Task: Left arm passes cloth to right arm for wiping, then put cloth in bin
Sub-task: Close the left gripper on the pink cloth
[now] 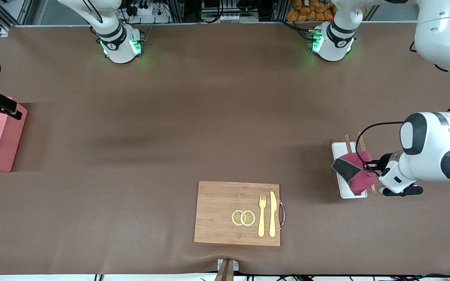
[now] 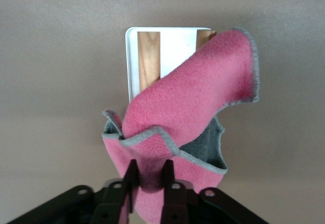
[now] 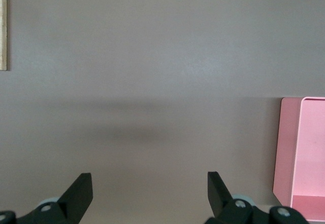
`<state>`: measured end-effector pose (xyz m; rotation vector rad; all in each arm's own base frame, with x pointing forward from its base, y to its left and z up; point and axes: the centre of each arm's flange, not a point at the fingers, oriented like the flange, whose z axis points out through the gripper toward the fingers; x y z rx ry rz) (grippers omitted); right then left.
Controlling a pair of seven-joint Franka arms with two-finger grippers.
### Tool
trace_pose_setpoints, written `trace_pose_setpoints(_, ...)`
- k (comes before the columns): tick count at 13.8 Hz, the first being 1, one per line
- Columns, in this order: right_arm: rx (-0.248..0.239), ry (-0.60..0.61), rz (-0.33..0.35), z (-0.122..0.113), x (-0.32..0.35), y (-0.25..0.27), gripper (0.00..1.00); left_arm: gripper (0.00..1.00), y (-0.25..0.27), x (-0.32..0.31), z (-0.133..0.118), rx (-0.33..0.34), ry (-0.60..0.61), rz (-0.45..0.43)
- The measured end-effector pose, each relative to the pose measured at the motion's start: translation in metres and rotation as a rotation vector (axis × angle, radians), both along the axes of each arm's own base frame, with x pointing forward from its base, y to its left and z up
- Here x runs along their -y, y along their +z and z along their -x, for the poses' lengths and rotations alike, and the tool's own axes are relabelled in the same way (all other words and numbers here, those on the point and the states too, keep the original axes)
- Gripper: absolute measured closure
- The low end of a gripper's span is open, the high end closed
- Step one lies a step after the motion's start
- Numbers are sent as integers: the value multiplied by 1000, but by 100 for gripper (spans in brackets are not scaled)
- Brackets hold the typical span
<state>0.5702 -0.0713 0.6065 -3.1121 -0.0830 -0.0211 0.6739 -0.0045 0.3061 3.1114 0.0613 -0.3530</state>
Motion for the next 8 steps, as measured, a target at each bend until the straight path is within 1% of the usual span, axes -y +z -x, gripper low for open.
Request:
trace_pose_setpoints(1,-3,0,0,-1,0,-2,0,78,0,0,0,1,-11,2)
trace_pose_setpoints(2,-7,0,-1,-2,0,-4,0,85,4,0,-2,8,-16,4)
trace_pose_setpoints(3,-11,0,-2,-3,0,-6,0,91,6,0,-3,12,-20,4)
trace_pose_setpoints(4,-15,0,-2,-4,1,-9,0,93,6,0,-3,11,-21,5)
trace_pose_setpoints(8,-27,0,-4,-6,1,-15,0,94,6,1,-3,12,-23,5)
